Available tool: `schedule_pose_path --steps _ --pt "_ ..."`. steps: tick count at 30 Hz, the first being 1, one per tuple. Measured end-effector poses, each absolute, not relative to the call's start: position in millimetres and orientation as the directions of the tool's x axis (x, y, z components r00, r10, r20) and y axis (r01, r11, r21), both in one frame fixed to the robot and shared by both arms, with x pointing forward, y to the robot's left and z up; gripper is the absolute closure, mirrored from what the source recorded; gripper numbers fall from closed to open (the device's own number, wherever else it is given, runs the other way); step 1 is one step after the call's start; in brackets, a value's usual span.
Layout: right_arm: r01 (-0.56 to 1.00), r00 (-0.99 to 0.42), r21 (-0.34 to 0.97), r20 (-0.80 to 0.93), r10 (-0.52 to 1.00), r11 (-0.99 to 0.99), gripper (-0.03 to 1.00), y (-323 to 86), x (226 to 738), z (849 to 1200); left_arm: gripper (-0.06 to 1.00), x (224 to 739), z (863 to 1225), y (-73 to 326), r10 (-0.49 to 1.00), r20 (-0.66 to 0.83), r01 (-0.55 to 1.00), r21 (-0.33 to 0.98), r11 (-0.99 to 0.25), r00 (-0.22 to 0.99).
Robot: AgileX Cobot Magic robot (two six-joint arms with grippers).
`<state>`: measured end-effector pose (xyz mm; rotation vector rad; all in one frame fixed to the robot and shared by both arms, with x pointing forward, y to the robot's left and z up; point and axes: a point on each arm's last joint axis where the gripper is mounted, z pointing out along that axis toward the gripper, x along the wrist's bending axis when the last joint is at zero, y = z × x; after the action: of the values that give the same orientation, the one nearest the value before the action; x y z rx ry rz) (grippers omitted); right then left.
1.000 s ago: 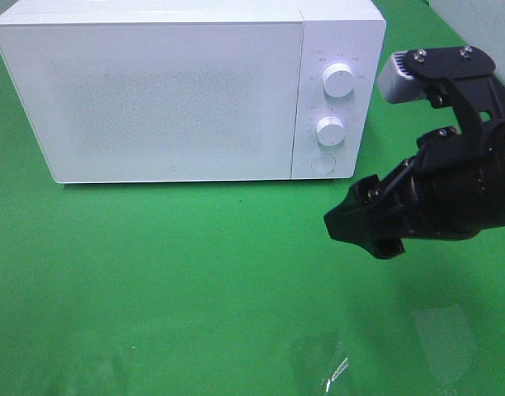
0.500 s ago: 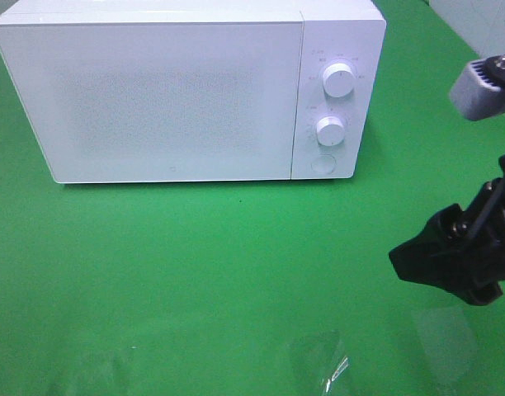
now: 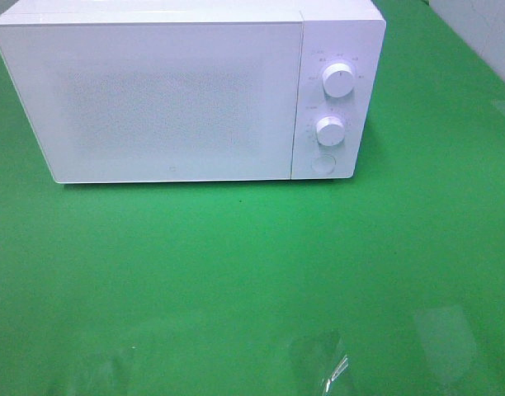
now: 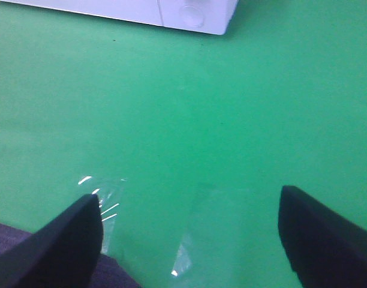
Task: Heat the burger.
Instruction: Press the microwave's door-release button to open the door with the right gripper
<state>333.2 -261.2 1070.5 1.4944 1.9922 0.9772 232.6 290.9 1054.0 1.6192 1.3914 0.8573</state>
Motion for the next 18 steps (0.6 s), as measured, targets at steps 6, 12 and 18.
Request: schedule_pose_path --steps 6,12,18 --pt "0.588 -0.194 0.806 0.061 0.979 0.067 0.21 -281 311 1064 -0.05 233 1054 291 0.987 -0.014 0.432 0.9 -0.057 0.159" --pt "0.503 -0.097 0.864 0.075 0.992 -0.016 0.21 -294 289 1068 -0.05 233 1054 291 0.987 -0.014 0.432 0.9 -0.057 0.159" --pt "0.418 -0.029 0.906 0.087 0.996 -0.067 0.21 -300 271 1071 -0.05 233 1054 291 0.987 -0.014 0.432 0.9 -0.057 0.159"
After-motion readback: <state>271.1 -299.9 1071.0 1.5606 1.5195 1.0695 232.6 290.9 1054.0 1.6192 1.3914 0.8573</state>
